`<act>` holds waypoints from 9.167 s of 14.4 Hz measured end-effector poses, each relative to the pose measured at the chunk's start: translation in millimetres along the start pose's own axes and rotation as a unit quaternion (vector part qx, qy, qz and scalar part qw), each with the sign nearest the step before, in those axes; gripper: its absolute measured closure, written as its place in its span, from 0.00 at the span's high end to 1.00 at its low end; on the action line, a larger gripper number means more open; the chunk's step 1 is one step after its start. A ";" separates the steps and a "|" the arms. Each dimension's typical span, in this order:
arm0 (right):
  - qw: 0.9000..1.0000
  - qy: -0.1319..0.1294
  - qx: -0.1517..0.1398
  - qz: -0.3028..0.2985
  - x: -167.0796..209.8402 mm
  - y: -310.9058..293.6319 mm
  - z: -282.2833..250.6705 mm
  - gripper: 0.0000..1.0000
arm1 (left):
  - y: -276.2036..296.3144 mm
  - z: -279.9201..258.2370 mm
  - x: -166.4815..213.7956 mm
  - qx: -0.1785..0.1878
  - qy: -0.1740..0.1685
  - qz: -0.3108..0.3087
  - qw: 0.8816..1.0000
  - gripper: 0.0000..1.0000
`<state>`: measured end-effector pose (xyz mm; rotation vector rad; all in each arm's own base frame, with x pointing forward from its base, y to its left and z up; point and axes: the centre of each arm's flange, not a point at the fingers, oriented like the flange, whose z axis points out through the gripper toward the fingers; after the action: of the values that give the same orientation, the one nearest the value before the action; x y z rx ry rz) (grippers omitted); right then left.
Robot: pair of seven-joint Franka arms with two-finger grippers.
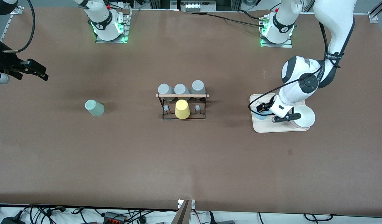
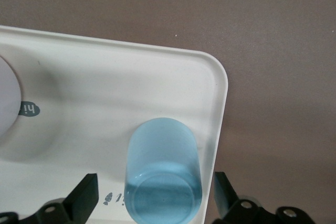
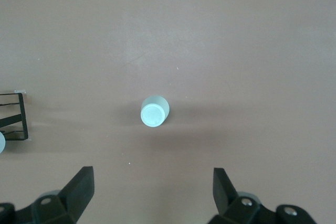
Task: Hang scattered cups on rack with three cups
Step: 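Close the left gripper on the light blue cup and lift it, then carry the light blue cup with the left gripper to the rack, then lower the light blue cup onto the rack beside the yellow cup, then open and withdraw the left gripper while the right gripper reaches the green cup, then grasp the pale green cup with the right gripper and lift it, then carry the pale green cup with the right gripper to the rack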
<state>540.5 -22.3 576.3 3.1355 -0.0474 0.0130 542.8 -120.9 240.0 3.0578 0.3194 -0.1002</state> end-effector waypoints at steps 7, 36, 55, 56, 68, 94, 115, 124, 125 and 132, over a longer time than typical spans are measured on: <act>1.000 -0.001 0.000 0.000 -0.2 0.0 0.2 1.00 | 5.3 0.6 -3.5 0.001 -0.001 -0.005 1.000 0.63; 1.000 -0.009 -0.013 -0.002 -1.8 2.0 1.6 1.00 | 336.5 -132.6 -60.6 -0.044 -0.004 -0.215 0.976 0.63; 1.000 -0.013 -0.013 -0.002 0.0 1.9 6.2 1.00 | 347.0 -57.7 -54.4 -0.019 0.007 -0.221 0.975 0.80; 1.000 -0.013 -0.013 -0.002 0.1 1.9 6.4 1.00 | 344.6 -62.1 -50.3 -0.019 0.009 -0.225 0.974 0.88; 0.994 -0.097 -0.019 -0.037 41.7 -37.3 122.4 1.00 | 122.7 -266.9 69.4 0.002 0.060 -0.252 0.966 1.00; 0.997 -0.079 0.003 -0.016 31.1 -34.1 327.1 1.00 | -110.1 -382.9 -11.1 0.040 0.042 0.076 0.995 1.00; 0.995 -0.095 0.005 -0.020 53.1 -54.9 269.8 0.66 | -108.4 -405.8 -20.1 0.042 0.020 0.091 0.995 1.00; 0.993 -0.092 0.054 0.046 75.7 -249.7 153.6 0.66 | -109.9 -407.2 -19.8 0.042 0.022 0.091 0.995 1.00; 0.993 -0.090 0.052 0.056 71.5 -277.3 153.1 0.66 | -110.0 -407.2 -19.8 0.042 0.022 0.091 0.995 1.00; 0.989 -0.075 0.049 0.120 51.5 -393.7 154.4 0.66 | -111.0 -407.5 -19.7 0.042 0.022 0.090 0.995 1.00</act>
<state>605.1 368.8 420.2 3.1988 -0.4368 -0.2261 524.1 12.7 640.7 3.1572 0.0407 -0.0377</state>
